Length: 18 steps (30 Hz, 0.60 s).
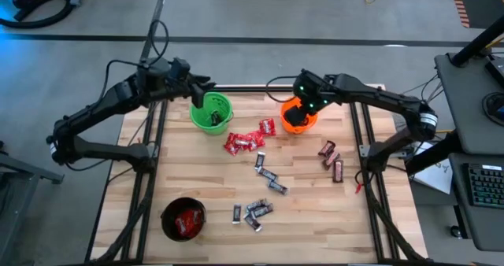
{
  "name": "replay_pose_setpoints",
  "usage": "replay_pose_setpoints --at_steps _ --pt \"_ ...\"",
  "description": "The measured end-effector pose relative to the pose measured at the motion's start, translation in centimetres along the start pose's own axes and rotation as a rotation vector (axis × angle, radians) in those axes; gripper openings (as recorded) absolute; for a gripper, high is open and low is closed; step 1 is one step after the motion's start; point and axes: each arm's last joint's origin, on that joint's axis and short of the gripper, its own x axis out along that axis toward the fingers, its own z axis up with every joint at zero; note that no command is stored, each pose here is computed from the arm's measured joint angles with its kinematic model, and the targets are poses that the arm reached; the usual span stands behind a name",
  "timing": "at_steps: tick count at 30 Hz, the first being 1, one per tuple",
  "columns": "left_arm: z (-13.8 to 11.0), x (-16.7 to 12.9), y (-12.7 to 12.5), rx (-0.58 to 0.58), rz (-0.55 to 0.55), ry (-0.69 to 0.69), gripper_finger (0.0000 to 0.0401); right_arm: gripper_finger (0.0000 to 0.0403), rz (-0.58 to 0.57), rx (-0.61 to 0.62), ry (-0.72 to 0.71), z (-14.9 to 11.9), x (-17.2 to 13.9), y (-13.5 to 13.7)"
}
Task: Sort candy
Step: Put the black chocolate into the green bucket
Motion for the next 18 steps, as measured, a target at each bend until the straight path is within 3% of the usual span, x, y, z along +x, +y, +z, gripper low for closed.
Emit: replay_pose_setpoints --at_steps 7,18 --pt "-1.0 -0.3 -2.8 -0.012 -0.131 0.042 0.0155 0.0192 0.087 -0.110 -0.022 -3.0 -1.8 2.9" --pt "-3.6 2.0 -7.7 -0.001 -0.296 0.153 0.0155 0.0192 0.161 -0.167 0.047 -8.3 -1.0 5.6"
